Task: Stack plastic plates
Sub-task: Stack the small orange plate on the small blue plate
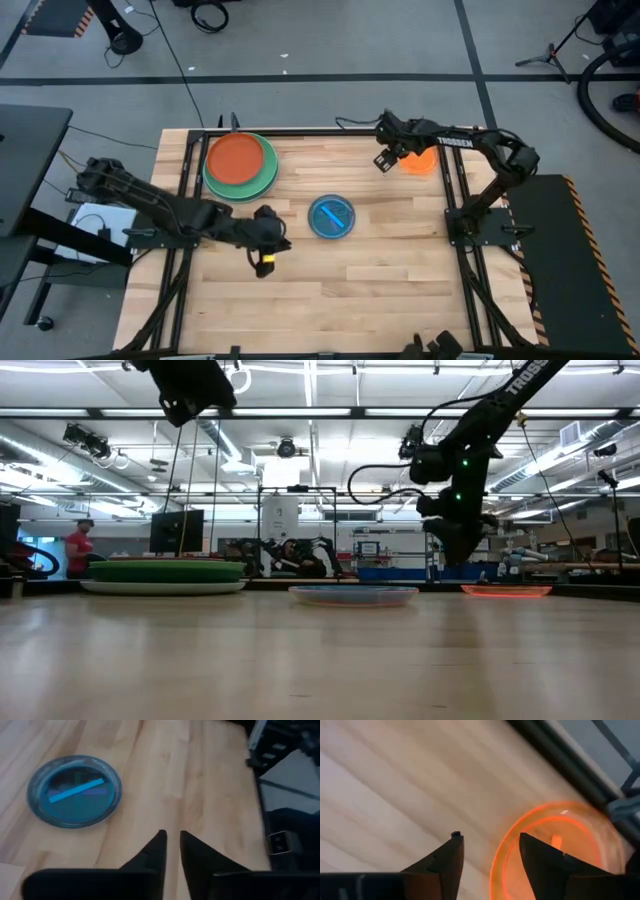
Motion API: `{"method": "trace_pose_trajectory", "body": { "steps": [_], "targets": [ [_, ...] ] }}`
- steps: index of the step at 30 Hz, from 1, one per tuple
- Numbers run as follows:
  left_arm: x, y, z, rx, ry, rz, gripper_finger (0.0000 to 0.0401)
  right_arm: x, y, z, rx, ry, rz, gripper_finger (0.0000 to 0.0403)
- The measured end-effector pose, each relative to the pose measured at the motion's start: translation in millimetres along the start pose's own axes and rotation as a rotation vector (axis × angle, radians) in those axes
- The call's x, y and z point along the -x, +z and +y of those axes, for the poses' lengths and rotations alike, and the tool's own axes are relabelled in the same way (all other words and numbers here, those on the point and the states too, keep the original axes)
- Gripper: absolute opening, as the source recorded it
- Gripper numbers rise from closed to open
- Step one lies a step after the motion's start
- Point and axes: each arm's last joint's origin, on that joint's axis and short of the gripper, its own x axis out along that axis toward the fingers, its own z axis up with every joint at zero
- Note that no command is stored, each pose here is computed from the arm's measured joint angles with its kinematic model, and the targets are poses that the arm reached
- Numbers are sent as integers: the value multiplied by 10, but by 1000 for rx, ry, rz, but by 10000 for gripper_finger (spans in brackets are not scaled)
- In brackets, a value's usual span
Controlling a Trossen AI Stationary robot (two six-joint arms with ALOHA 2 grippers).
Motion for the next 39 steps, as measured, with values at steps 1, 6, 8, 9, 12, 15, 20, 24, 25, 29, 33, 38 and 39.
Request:
{"method": "trace_pose_trajectory", "body": {
  "steps": [1,6,8,9,12,15,20,24,25,29,33,38,39],
  "targets": [
    [27,24,27,9,-12,-4,69,26,37,-10,-5,1,-12,207],
    [163,89,110,-46,-23,-30,121,139,213,-78,-107,17,-74,221],
    [192,95,123,-74,-21,-33,134,112,253,-86,-157,32,-59,220],
    [201,98,123,-79,-23,-37,139,70,253,-80,-175,33,-38,220],
    [205,74,101,-90,-28,-22,143,-118,209,10,-193,32,53,219],
    [218,31,50,-109,-42,-2,144,-280,167,134,-197,-27,105,219],
    [242,-67,-20,-141,-54,58,144,-335,160,278,-176,-76,85,219],
    [272,-96,-31,-178,-55,75,144,-339,134,250,-197,-62,124,217],
    [273,-96,-31,-186,-54,73,144,-343,128,229,-196,-57,136,216],
    [285,-92,-30,-206,-55,68,144,-360,100,177,-202,-60,167,200],
    [289,-113,-34,-213,-53,84,144,-402,2,175,-168,-79,209,181],
    [302,-141,-75,-229,-67,92,144,-440,-131,144,-128,-176,258,166],
    [305,-148,-87,-232,-71,93,144,-439,-139,137,-122,-196,261,165]
  ]
}}
